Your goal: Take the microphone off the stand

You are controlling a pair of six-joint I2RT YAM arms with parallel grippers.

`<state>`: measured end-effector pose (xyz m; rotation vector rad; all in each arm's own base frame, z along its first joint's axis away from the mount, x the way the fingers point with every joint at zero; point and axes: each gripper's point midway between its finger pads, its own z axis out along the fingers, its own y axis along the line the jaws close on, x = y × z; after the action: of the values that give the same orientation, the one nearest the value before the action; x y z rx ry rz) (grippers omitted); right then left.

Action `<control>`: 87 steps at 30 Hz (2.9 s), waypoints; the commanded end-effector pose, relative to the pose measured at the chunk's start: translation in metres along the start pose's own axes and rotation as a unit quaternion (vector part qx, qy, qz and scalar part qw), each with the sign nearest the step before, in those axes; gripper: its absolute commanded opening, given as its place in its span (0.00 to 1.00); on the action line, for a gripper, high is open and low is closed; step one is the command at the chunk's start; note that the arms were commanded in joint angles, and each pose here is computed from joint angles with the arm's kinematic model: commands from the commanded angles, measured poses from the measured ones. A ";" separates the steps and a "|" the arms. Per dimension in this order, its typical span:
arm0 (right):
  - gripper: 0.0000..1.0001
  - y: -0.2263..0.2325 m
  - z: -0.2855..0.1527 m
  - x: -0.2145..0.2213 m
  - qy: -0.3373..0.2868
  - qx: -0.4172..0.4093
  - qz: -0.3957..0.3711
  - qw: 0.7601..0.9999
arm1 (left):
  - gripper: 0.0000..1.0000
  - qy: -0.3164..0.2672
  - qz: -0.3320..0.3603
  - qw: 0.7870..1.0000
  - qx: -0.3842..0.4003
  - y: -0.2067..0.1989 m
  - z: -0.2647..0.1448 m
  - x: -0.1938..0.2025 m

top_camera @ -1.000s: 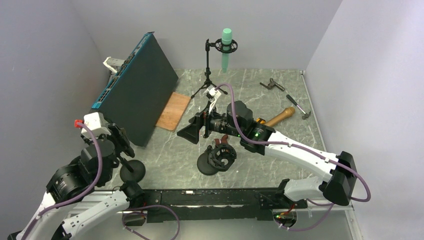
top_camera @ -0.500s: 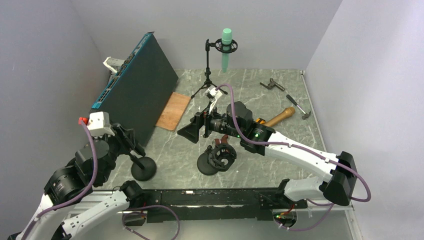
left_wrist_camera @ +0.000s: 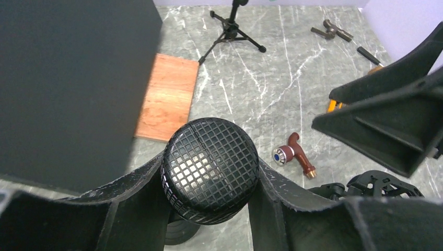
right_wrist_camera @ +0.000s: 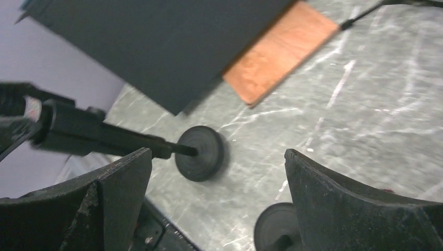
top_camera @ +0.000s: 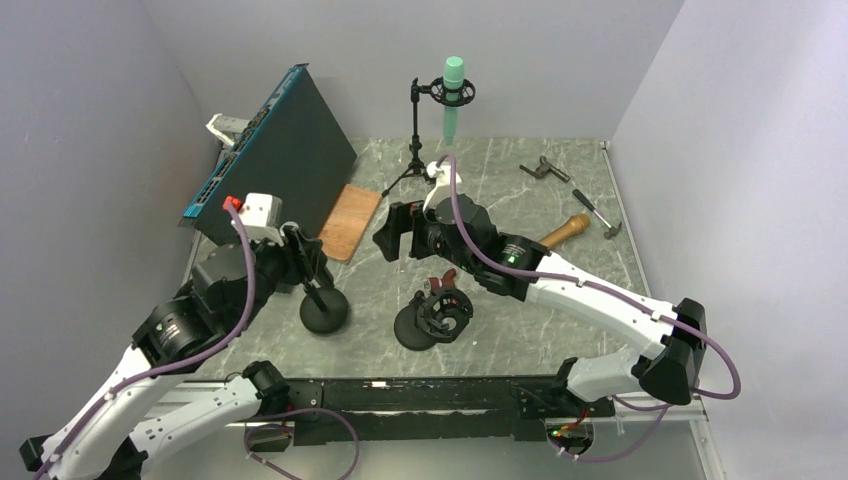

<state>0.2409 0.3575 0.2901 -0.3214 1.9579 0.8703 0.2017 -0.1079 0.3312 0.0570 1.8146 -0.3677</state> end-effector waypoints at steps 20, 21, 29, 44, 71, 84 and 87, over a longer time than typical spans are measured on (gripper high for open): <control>1.00 0.057 -0.035 -0.011 -0.013 -0.123 -0.153 0.981 | 0.56 -0.039 -0.015 0.991 0.129 -0.041 -0.020 -0.028; 1.00 0.064 -0.036 -0.010 -0.014 -0.132 -0.160 0.978 | 0.57 -0.042 -0.016 0.990 0.133 -0.041 -0.023 -0.029; 1.00 0.114 -0.049 -0.006 -0.016 -0.221 -0.164 0.961 | 0.56 -0.041 -0.029 0.989 0.139 -0.034 -0.043 -0.032; 1.00 0.163 -0.031 -0.020 -0.063 -0.194 -0.156 0.967 | 0.60 -0.029 -0.061 0.993 0.092 0.025 -0.096 0.000; 0.55 0.162 0.015 -0.001 -0.072 -0.075 -0.234 0.967 | 0.61 0.032 -0.070 0.990 0.116 0.011 -0.076 0.052; 0.00 0.163 0.005 0.021 -0.012 -0.223 -0.309 0.925 | 0.58 0.040 -0.001 0.984 0.174 -0.010 -0.071 0.057; 0.00 0.163 -0.001 0.026 0.021 -0.298 -0.298 0.907 | 0.57 0.050 0.018 0.982 0.181 -0.012 -0.071 0.058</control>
<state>0.1687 0.4815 0.3290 -1.0132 1.5556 0.7844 0.1160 -0.0955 0.2816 0.2663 1.8669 -0.6548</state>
